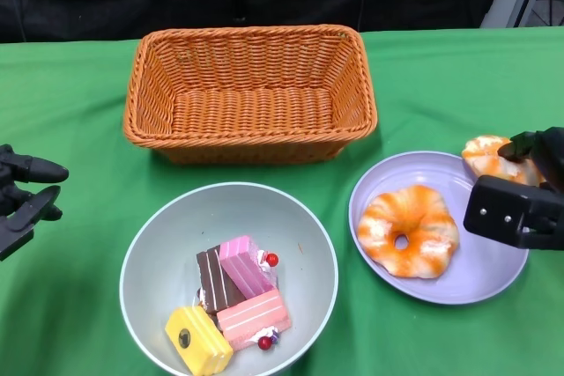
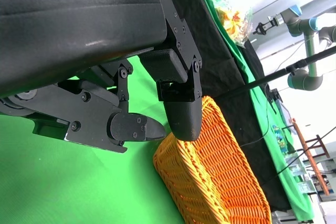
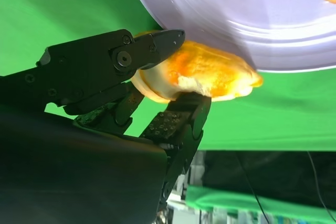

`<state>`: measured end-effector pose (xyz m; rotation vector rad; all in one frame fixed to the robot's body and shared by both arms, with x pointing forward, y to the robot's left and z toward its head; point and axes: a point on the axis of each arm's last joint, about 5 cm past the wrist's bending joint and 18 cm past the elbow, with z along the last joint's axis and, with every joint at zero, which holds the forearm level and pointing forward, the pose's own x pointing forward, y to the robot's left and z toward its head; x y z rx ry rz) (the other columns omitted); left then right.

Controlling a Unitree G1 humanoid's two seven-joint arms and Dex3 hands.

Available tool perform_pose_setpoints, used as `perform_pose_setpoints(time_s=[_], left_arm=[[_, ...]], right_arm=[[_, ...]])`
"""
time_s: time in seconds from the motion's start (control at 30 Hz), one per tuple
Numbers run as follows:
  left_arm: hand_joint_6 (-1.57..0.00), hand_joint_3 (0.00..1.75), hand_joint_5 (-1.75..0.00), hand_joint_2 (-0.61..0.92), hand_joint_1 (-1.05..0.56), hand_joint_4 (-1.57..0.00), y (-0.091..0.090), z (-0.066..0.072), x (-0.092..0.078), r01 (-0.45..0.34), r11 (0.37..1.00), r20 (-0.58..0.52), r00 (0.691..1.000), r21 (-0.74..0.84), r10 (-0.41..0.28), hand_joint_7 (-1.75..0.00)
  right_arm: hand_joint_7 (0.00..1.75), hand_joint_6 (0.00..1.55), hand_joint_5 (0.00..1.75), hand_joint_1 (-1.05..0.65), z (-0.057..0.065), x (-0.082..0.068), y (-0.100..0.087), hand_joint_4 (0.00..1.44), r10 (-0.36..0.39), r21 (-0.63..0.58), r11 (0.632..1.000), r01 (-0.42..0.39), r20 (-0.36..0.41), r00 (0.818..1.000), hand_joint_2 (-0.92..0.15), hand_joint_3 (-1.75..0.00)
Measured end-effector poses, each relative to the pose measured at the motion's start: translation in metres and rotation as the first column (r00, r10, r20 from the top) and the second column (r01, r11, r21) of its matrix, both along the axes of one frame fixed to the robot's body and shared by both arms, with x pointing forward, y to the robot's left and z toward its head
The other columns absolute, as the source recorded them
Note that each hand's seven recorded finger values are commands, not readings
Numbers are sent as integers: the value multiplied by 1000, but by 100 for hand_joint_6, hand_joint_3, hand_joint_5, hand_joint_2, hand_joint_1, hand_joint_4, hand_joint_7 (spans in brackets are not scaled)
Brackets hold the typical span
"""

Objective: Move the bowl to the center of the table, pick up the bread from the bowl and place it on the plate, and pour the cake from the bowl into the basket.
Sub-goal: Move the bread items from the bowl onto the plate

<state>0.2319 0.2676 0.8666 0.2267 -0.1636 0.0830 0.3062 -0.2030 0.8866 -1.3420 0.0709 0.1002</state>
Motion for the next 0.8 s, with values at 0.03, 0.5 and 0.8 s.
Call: perform_pose_setpoints(time_s=[0.03, 0.5, 0.8], left_arm=[[-88, 29, -112, 92, -8, -82, 0, 0, 0, 0, 1000, 1, 1000, 0, 0, -78], [-88, 29, -113, 92, -7, -82, 0, -1, -1, 5, 1000, -2, 1000, 10, -5, -78], [-88, 29, -111, 92, -9, -82, 0, -3, -2, 4, 1000, -12, 1000, 9, -4, -77]], right_arm=[[7, 106, 17, -24, -1, 0, 0, 110, 2, -4, 1000, -2, 9, 1000, -88, 0], [0, 112, 76, -26, -6, -4, -1, 81, 0, 6, 1000, -1, 88, 996, -87, 0], [0, 113, 72, -26, -11, -8, -1, 87, -4, 29, 1000, -1, 185, 983, -89, 0]])
